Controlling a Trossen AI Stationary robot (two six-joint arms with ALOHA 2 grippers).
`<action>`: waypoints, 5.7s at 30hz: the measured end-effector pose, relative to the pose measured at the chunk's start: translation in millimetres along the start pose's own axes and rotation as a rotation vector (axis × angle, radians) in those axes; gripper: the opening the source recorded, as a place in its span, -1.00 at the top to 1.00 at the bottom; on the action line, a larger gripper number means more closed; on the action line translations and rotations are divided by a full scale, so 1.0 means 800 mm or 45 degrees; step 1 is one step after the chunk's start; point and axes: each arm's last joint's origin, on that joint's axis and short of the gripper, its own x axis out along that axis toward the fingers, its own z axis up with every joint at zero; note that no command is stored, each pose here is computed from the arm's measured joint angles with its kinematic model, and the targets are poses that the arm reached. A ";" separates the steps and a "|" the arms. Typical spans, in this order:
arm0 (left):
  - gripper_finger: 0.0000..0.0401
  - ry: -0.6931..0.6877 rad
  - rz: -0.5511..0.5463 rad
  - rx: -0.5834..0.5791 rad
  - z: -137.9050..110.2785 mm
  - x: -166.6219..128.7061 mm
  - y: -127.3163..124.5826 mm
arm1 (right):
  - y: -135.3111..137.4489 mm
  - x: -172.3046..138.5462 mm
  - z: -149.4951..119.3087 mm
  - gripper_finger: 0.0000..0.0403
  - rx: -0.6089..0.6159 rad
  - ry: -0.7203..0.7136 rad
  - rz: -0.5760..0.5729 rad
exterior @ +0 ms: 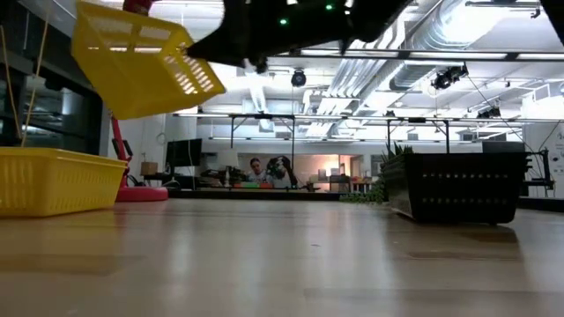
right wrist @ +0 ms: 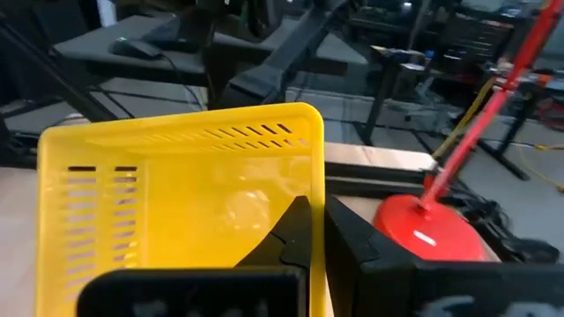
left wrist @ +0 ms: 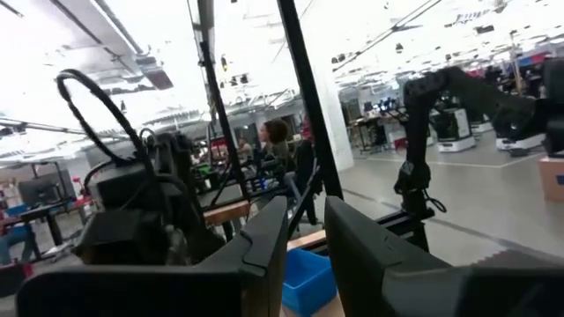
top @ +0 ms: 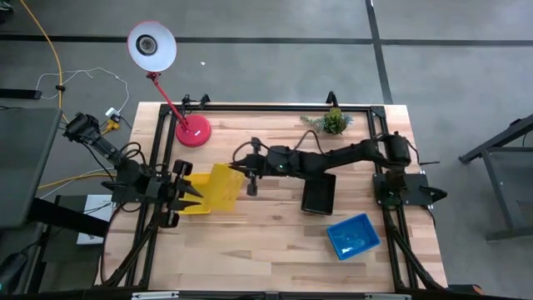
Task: Stack baskets by color
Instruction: Stack the bottom yellow basket on the top yellow basket, then return to Home Position
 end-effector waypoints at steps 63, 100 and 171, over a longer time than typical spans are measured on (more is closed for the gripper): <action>0.65 -0.054 0.095 -0.074 0.007 -0.001 0.004 | -0.018 0.097 -0.015 1.00 -0.064 0.270 0.444; 0.65 -0.050 0.093 -0.069 0.007 -0.001 0.004 | 0.016 0.056 0.002 -0.02 0.138 0.556 0.790; 1.00 0.248 0.439 -0.189 -0.058 -0.015 0.099 | -0.021 -0.327 -0.025 1.00 0.220 0.124 0.230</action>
